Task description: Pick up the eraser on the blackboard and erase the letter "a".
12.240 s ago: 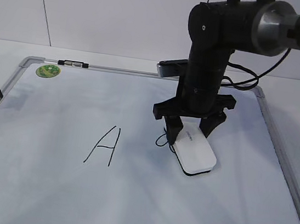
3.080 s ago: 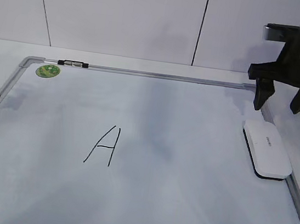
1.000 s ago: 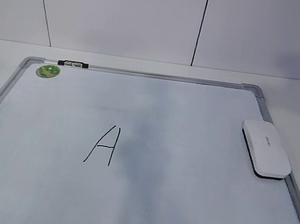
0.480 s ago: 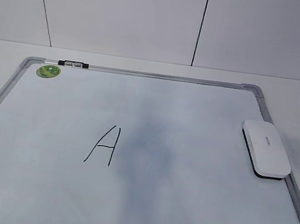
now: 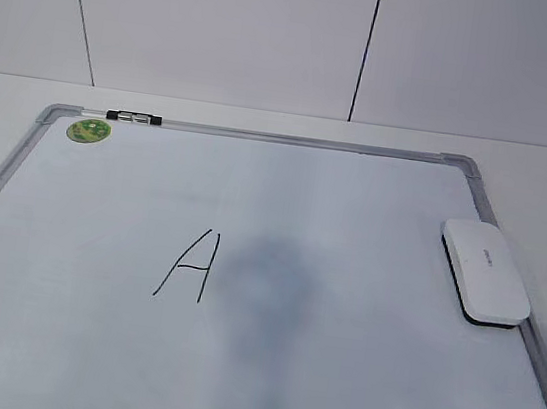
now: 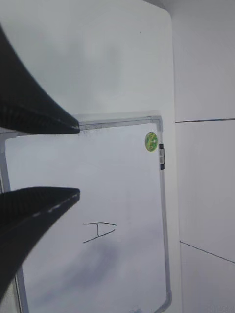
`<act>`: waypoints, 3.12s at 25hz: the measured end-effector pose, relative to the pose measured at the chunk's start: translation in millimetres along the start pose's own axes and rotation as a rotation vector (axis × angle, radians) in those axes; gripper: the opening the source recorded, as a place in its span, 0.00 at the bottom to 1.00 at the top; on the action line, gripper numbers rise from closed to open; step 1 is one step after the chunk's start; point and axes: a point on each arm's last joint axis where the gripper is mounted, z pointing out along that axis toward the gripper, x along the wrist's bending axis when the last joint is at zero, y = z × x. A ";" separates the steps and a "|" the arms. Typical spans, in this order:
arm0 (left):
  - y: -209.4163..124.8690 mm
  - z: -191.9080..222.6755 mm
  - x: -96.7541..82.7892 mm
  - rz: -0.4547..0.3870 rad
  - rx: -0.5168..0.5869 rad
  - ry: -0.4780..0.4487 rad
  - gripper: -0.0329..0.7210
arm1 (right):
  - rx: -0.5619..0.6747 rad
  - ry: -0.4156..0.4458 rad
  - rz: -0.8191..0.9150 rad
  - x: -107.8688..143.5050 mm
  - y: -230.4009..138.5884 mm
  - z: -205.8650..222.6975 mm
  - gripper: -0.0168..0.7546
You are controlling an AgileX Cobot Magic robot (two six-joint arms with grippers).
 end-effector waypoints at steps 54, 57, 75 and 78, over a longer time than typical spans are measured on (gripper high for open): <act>-106.2 82.3 20.1 0.019 0.144 0.071 0.41 | 0.106 -0.176 -0.191 -32.2 -67.2 64.6 0.79; -106.2 82.3 20.1 0.019 0.144 0.071 0.41 | 0.106 -0.176 -0.191 -32.2 -67.2 64.6 0.79; -112.1 70.3 20.3 0.020 0.058 0.062 0.36 | -0.036 -0.171 -0.196 -32.2 -78.5 47.3 0.79; -112.1 70.3 20.1 0.019 0.058 0.061 0.36 | -0.036 -0.171 -0.196 -32.2 -78.5 47.3 0.79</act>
